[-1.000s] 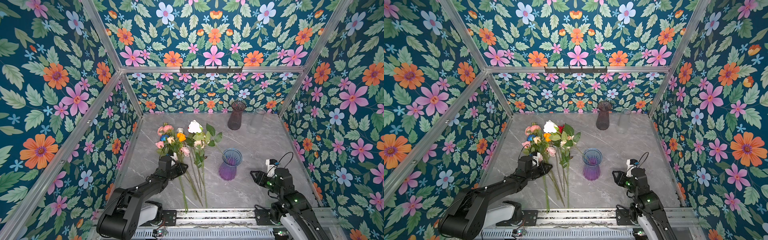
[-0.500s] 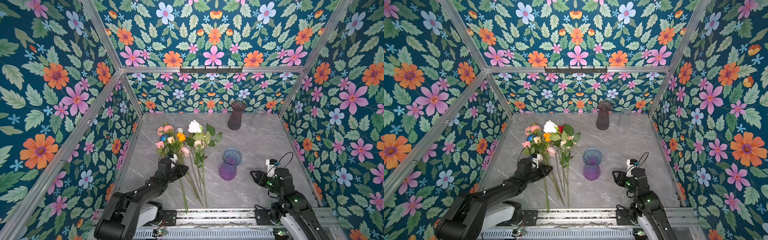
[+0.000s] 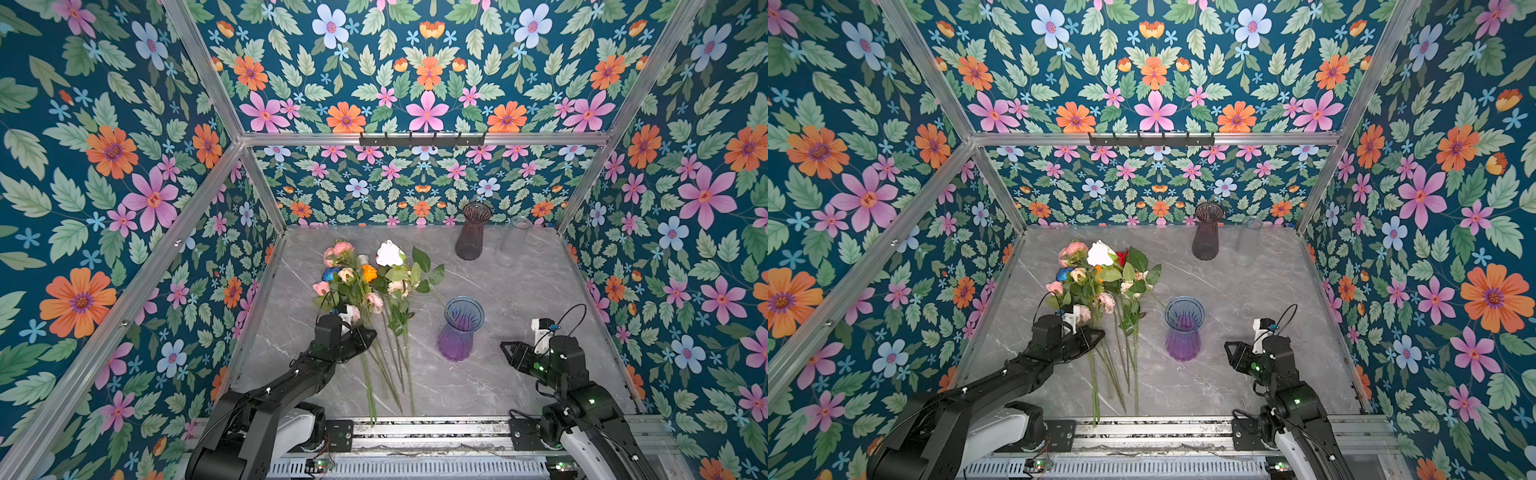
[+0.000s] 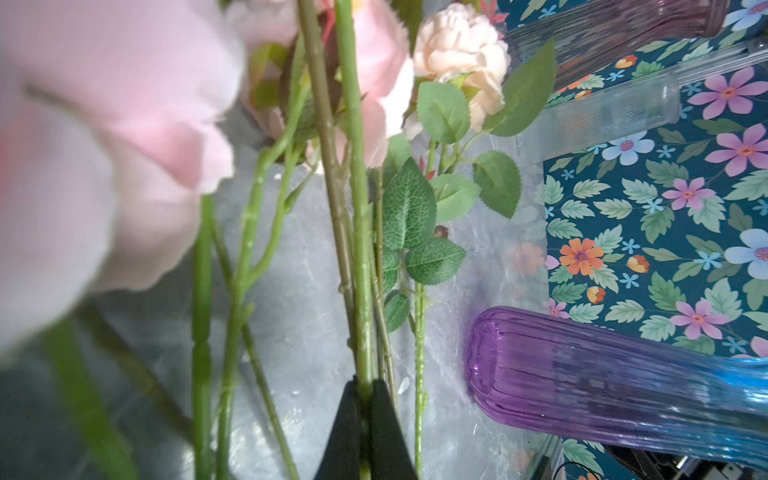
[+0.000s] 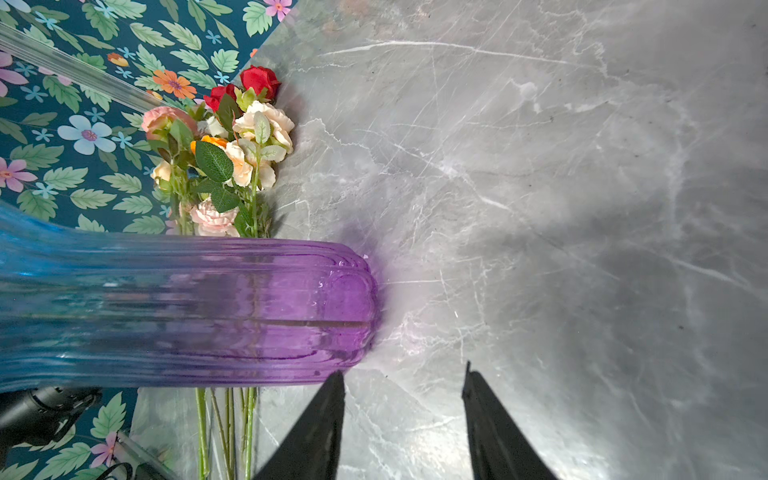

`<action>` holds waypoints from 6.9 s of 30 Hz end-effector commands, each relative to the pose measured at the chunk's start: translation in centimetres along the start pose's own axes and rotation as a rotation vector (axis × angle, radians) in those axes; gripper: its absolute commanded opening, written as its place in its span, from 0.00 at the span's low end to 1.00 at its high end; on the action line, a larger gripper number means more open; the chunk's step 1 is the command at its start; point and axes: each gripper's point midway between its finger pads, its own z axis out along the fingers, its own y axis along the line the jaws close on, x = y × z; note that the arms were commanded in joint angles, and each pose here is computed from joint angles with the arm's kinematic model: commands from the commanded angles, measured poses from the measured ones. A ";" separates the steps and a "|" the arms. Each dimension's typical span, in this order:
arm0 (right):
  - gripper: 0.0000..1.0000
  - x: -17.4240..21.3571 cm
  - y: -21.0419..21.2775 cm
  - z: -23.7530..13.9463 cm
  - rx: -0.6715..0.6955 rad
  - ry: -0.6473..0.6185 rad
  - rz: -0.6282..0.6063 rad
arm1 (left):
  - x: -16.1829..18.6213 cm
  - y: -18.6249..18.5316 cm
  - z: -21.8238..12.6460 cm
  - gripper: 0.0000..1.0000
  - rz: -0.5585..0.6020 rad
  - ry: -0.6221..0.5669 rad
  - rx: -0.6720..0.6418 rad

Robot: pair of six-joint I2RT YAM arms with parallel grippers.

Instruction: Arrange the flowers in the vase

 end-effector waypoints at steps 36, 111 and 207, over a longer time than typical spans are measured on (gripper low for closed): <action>0.48 0.1 0.0 0.0 -0.003 0.002 -0.008 | -2.1 -3.1 0.7 0.17 0.136 0.014 0.069; 0.48 0.0 0.0 0.0 -0.003 -0.002 -0.008 | -7.4 -5.2 4.0 0.00 0.289 -0.018 -0.067; 0.48 0.1 0.2 -0.3 -0.018 -0.012 -0.010 | 0.2 -48.5 -10.2 0.00 1.238 -0.643 0.857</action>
